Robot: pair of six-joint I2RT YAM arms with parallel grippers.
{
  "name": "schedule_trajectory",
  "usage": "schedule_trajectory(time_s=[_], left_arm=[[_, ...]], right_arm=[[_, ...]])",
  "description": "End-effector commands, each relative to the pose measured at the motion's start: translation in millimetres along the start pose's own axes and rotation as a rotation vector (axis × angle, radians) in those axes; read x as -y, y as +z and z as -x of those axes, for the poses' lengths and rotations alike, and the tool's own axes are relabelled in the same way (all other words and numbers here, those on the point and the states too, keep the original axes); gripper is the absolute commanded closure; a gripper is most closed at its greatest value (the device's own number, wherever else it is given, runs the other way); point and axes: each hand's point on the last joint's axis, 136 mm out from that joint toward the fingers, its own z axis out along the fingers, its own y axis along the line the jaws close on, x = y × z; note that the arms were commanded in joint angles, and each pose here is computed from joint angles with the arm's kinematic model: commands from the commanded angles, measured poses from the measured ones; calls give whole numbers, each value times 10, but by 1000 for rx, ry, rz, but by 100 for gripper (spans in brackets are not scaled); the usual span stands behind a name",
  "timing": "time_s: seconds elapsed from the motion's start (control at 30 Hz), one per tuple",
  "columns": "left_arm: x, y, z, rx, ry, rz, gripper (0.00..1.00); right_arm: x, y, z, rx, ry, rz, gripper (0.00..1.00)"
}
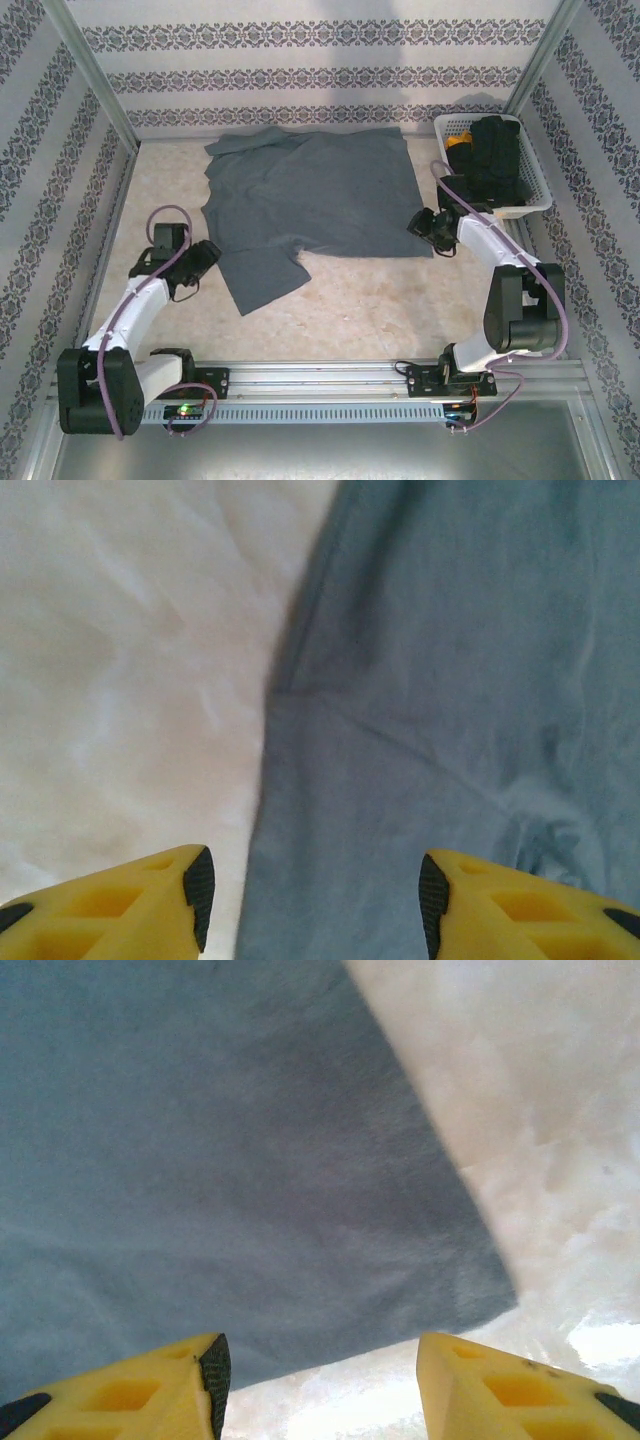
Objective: Fold and stack the t-shirts
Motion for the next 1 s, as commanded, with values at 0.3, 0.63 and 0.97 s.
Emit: schedule_trajectory(time_s=[0.3,0.63,0.97], left_arm=[[245,235,-147,191,304,40,45],[559,394,-184,243,411,-4,45],[508,383,-573,67,382,-52,52]], right_arm=[[-479,130,95,84,-85,212,49],[-630,-8,83,106,-151,256,46],[-508,-64,-26,126,-138,217,47]])
